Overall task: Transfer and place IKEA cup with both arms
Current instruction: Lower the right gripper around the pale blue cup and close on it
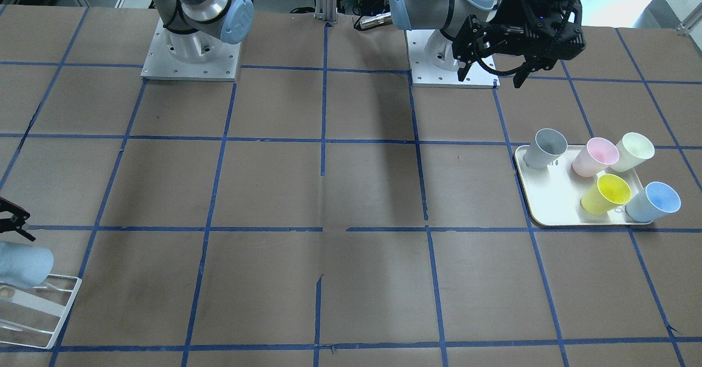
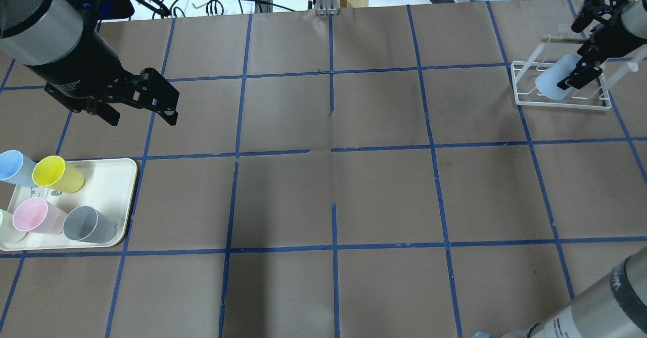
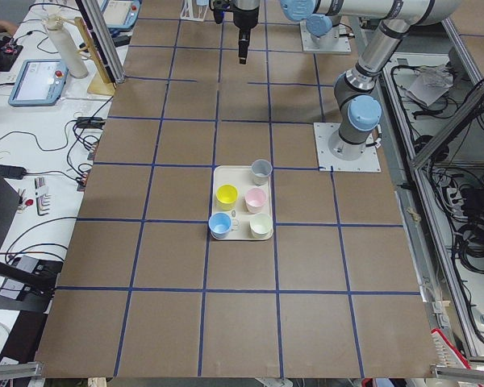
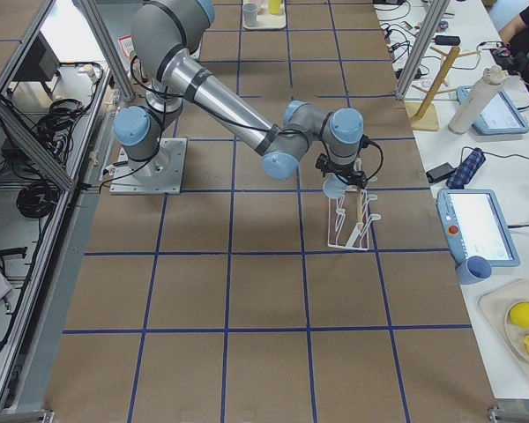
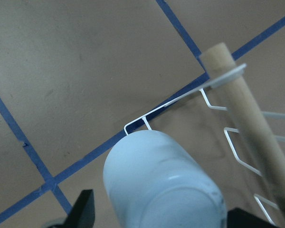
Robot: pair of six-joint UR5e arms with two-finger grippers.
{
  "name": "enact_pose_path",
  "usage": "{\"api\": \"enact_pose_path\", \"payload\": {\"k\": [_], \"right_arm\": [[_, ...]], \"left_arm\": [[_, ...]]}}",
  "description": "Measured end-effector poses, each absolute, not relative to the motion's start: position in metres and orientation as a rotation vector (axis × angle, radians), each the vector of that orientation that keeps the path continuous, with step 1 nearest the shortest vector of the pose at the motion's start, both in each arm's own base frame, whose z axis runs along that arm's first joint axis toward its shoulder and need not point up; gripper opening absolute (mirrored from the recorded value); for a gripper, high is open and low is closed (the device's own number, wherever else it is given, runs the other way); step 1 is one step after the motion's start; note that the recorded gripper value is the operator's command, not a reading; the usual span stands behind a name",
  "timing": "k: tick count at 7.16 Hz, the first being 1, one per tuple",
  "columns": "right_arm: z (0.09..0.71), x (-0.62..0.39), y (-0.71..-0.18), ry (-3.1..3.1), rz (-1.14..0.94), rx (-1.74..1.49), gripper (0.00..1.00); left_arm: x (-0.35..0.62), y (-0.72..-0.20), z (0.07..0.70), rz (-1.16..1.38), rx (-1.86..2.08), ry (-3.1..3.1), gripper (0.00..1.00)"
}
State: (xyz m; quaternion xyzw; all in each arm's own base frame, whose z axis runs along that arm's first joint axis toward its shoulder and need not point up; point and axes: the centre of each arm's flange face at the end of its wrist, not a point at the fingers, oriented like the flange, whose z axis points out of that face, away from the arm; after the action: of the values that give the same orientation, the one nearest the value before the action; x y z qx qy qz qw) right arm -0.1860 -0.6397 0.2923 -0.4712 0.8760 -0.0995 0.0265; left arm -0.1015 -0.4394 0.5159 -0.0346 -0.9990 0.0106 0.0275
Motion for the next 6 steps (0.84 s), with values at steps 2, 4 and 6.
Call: {"api": "enact_pose_path", "payload": {"k": [2,4,6], "right_arm": [[0.297,-0.185,-0.638,2.713,-0.309,-1.449,1.00],[0.304,-0.184,-0.637,2.729,-0.313,-1.426,1.00],[0.307,-0.182,-0.634,2.778,-0.309,-1.310,1.00]], "left_arm": [[-0.101,-0.439,0.515,0.027,-0.106,-3.085,1.00],[-0.101,-0.441,0.514,0.028,-0.097,-3.076,1.00],[-0.099,-0.441,0.514,0.028,-0.090,-3.075,1.00]]}}
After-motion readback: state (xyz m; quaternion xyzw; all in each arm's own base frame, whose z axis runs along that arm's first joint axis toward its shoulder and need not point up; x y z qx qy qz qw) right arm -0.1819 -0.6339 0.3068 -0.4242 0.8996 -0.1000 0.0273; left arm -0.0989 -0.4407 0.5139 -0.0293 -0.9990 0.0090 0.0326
